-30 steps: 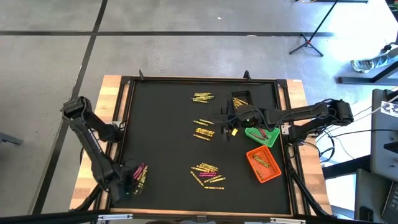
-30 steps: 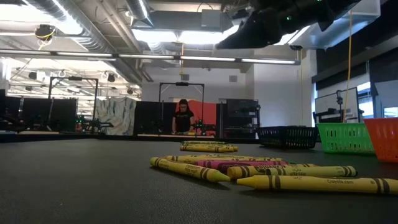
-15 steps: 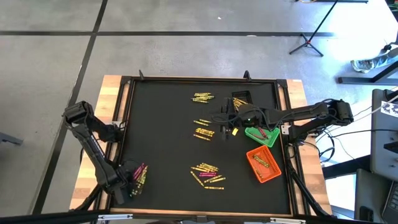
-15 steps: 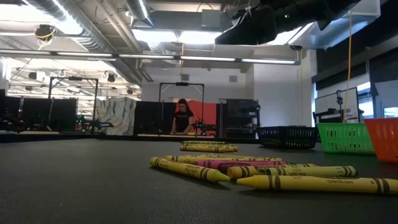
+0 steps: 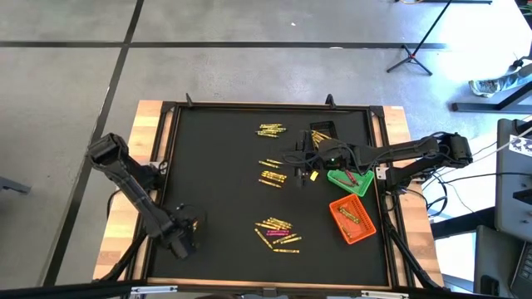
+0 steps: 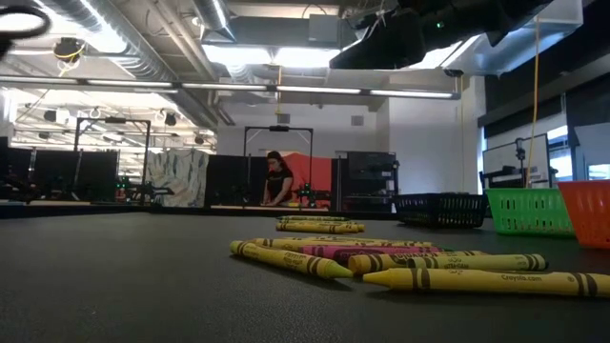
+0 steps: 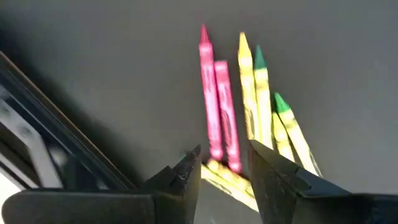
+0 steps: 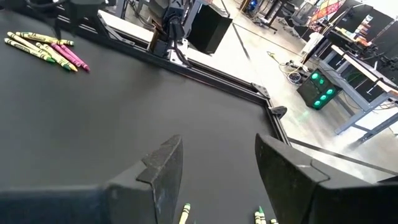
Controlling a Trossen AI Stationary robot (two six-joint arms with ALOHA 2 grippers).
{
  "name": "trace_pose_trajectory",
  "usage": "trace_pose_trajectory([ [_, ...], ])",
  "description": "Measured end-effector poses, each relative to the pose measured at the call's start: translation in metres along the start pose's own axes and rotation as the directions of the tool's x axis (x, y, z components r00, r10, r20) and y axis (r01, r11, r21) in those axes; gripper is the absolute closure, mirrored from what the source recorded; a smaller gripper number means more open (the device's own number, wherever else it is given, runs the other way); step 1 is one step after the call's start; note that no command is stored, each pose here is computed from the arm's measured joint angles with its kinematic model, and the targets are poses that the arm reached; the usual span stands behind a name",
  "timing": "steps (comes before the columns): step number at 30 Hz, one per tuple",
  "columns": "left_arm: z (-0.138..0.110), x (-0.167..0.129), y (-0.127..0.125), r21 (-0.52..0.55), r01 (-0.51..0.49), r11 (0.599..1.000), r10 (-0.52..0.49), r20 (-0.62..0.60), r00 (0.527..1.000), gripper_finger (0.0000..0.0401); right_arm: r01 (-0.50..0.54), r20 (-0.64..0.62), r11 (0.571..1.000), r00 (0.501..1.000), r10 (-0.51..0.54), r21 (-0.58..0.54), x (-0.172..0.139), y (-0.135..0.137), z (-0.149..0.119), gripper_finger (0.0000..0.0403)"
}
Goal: Sort crayons
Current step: Put the red crayon into the green basket
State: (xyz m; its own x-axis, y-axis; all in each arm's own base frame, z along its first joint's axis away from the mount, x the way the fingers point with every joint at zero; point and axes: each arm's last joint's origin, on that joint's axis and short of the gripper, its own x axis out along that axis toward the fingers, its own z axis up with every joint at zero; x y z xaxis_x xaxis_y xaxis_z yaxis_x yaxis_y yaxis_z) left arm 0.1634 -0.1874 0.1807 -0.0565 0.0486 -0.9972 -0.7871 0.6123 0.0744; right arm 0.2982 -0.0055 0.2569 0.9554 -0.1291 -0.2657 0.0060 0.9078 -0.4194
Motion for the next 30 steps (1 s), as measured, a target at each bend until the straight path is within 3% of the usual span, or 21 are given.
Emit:
trace_pose_trajectory([
  [7, 0.02, 0.014, 0.006, 0.1, -0.049, 0.994, 0.049, -0.003, 0.999, 0.0287, -0.008, -0.018, 1.0, 1.0, 0.008, 0.014, 0.0, 0.001, -0.002, 0.0205],
  [13, 0.024, 0.027, 0.01, 0.13, -0.031, 0.991, 0.035, -0.031, 0.999, 0.0287, -0.012, -0.027, 1.0, 1.0, 0.012, 0.014, 0.0, 0.001, -0.003, 0.0205],
  [30, 0.023, 0.039, 0.014, 0.129, -0.014, 0.992, 0.02, -0.039, 0.999, 0.0287, -0.014, -0.026, 1.0, 1.0, 0.015, 0.022, 0.0, 0.001, -0.003, 0.0205],
])
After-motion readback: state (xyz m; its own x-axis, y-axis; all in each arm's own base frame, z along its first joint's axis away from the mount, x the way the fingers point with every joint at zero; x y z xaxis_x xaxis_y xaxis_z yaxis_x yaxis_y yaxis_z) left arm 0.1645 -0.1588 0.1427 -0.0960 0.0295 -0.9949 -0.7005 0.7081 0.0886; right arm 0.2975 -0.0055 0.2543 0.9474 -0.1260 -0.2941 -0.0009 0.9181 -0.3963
